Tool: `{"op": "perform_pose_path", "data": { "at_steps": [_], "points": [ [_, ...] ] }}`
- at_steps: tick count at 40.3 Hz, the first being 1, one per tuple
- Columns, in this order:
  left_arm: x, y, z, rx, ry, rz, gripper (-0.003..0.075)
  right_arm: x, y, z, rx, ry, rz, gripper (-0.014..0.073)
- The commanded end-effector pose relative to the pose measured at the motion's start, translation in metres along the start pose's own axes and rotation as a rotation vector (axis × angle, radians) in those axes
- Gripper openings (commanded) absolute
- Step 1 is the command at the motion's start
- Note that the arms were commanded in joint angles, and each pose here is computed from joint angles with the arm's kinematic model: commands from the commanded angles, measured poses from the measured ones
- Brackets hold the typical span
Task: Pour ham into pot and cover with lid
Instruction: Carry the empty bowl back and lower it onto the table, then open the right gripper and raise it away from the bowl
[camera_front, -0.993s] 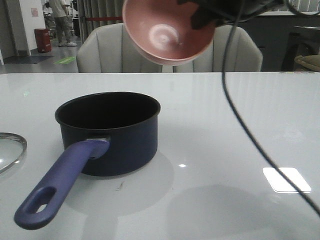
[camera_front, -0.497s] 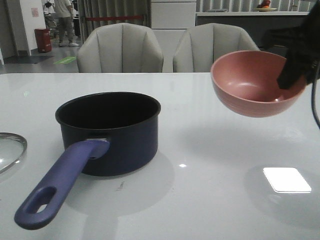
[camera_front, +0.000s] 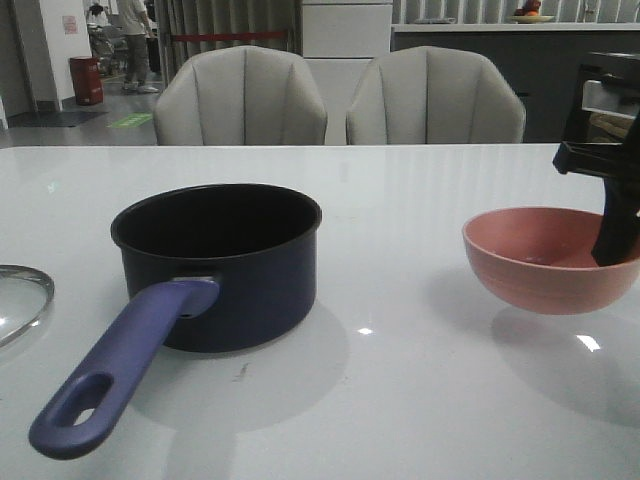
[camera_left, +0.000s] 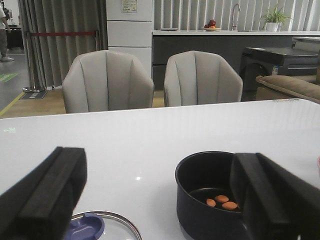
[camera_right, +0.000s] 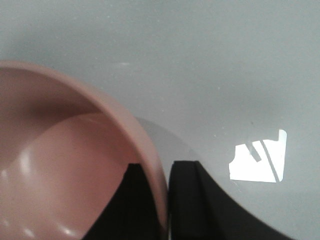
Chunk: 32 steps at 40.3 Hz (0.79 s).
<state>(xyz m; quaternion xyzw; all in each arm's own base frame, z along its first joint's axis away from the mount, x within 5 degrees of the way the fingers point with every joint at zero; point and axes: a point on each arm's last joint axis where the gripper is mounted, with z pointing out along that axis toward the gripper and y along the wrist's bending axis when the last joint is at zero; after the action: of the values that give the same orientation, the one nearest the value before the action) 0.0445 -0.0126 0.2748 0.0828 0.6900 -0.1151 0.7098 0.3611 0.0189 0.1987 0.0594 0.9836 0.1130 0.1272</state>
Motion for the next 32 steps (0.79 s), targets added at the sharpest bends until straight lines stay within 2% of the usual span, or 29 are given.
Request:
{"op": "perform_pose_path", "data": {
  "at_steps": [1, 5, 13, 20, 26, 32],
  "points": [
    [-0.016, -0.001, -0.001, 0.018, -0.1, -0.012, 0.0614, -0.016, 0.009, -0.025, -0.028, -0.066, -0.033, 0.0293],
    [-0.016, -0.001, -0.001, 0.018, -0.1, -0.012, 0.0614, -0.019, 0.011, -0.021, -0.031, -0.041, -0.039, 0.035],
    [-0.016, -0.001, -0.001, 0.018, -0.1, -0.012, 0.0614, -0.02, 0.011, -0.012, -0.022, -0.017, -0.047, 0.0358],
    [-0.016, -0.001, -0.001, 0.018, -0.1, -0.012, 0.0614, -0.029, 0.009, -0.029, 0.05, -0.036, -0.16, 0.0358],
    [-0.016, -0.001, -0.001, 0.018, -0.1, -0.012, 0.0614, -0.029, 0.018, -0.067, 0.042, -0.139, -0.291, 0.0358],
    [-0.016, -0.001, -0.001, 0.018, -0.1, -0.012, 0.0614, -0.014, 0.038, -0.115, -0.035, -0.334, -0.377, 0.0356]
  ]
}}
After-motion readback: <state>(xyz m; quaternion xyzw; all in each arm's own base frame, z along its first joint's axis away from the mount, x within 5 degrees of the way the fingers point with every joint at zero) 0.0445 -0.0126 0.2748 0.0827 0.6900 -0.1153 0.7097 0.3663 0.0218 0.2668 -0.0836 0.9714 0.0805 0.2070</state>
